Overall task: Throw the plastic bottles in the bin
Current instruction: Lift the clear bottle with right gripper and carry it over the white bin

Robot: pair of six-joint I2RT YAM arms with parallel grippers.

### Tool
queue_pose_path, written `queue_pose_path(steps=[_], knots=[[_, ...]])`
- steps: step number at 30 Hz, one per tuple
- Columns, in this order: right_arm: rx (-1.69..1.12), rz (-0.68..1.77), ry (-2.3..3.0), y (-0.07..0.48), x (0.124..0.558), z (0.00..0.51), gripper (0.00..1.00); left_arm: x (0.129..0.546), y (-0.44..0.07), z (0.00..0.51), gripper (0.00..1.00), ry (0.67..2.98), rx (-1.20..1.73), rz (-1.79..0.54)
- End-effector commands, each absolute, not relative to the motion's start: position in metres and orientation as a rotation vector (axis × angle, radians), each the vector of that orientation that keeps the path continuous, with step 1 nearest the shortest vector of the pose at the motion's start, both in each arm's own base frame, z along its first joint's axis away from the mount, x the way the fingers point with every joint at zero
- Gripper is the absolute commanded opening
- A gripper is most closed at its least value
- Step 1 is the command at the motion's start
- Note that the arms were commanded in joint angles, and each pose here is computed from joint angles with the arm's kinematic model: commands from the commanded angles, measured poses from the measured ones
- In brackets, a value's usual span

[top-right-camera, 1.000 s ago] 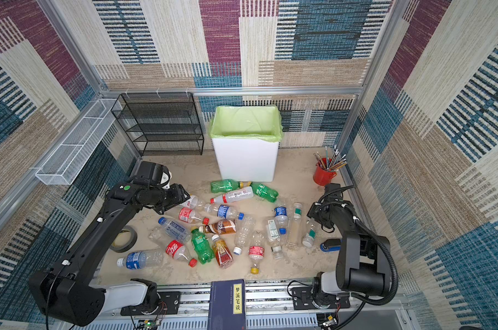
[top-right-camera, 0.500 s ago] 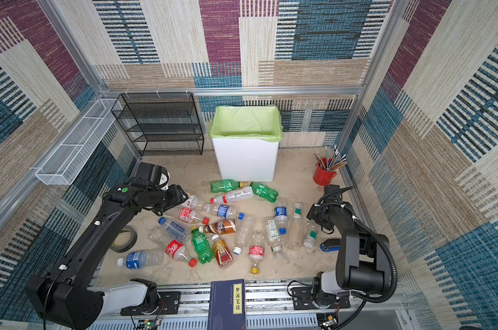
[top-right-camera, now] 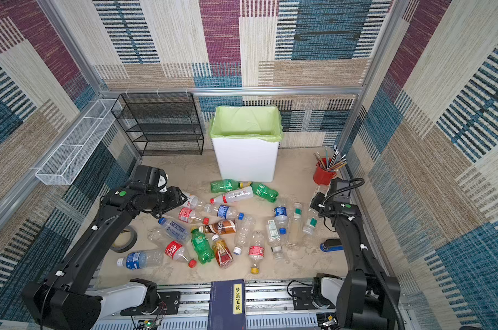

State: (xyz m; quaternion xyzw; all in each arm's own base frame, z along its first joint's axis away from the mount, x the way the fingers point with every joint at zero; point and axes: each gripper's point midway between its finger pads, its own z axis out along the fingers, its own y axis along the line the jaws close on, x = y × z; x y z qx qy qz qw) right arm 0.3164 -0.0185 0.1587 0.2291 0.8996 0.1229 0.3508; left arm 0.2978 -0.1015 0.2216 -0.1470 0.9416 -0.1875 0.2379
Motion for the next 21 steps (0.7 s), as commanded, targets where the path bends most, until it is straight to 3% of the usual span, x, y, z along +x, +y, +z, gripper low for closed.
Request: queue_pose_path(steps=[1,12,21], knots=[[0.476,0.494,2.060,0.012,0.327,0.219,0.44,0.309,-0.108,0.229,0.59,2.529,-0.424,-0.565],[0.252,0.612,1.497,0.030,0.283,0.314,0.36,0.319,-0.120,0.240,0.59,2.487,-0.434,-0.661],[0.192,0.674,1.302,0.034,0.301,0.387,0.36,0.316,-0.121,0.252,0.59,2.425,-0.460,-0.713]])
